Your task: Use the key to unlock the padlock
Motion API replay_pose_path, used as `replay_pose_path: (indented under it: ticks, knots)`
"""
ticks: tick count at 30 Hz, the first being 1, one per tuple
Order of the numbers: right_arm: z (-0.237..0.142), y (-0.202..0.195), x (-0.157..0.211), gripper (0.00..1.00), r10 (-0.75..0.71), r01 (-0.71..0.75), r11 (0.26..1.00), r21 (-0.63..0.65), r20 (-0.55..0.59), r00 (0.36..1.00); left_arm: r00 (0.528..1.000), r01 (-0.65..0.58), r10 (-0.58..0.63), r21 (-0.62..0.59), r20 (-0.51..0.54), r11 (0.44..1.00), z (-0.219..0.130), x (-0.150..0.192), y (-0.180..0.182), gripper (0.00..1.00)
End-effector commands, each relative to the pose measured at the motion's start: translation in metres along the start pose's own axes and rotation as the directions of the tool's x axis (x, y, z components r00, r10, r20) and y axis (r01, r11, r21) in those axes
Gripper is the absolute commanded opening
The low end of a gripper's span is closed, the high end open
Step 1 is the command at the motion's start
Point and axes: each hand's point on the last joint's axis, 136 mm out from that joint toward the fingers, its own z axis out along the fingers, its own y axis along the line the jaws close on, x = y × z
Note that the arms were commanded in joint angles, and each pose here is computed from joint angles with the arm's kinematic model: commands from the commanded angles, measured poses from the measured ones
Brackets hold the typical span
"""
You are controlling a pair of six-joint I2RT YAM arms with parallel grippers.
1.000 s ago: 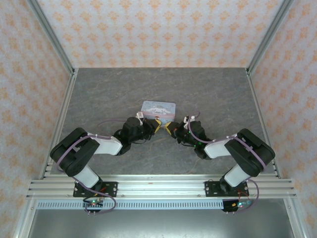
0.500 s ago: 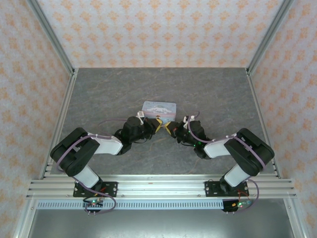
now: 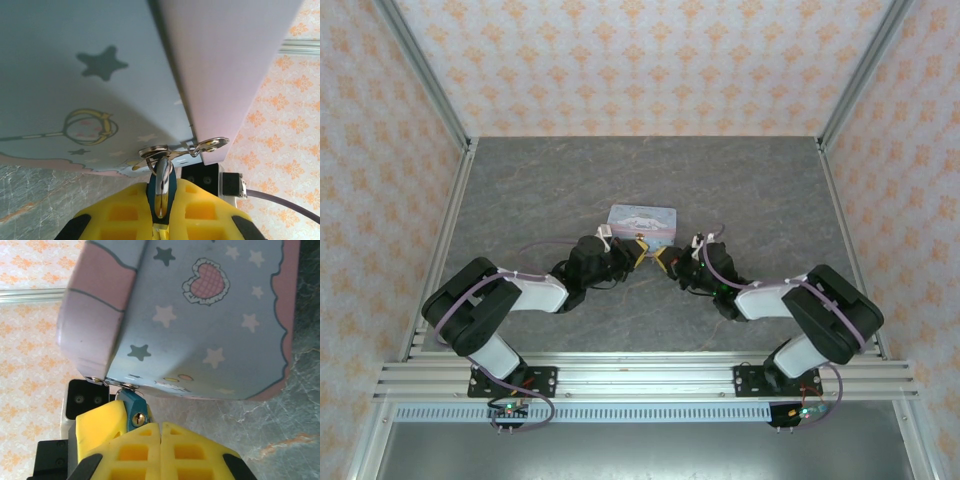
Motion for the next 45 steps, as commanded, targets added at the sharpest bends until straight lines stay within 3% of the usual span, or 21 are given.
replay_pose_path:
  ticks: [1, 27, 45]
  knots:
    - [-0.006, -0.008, -0.002, 0.00, -0.029, 0.028, 0.999, 0.047, 0.027, 0.999, 1.000, -0.022, 0.021, 0.029, 0.018, 0.999, 0.003, -0.002, -0.012, 0.00]
    - [0.005, 0.024, -0.003, 0.00, -0.050, 0.050, 0.999, -0.006, 0.008, 0.999, 1.000, -0.020, 0.020, 0.027, 0.014, 0.999, 0.005, -0.001, -0.011, 0.00]
    - [0.014, 0.032, -0.008, 0.00, 0.011, -0.007, 0.994, -0.109, 0.029, 1.000, 0.995, 0.103, -0.098, 0.175, -0.036, 0.979, 0.007, 0.012, -0.046, 0.00]
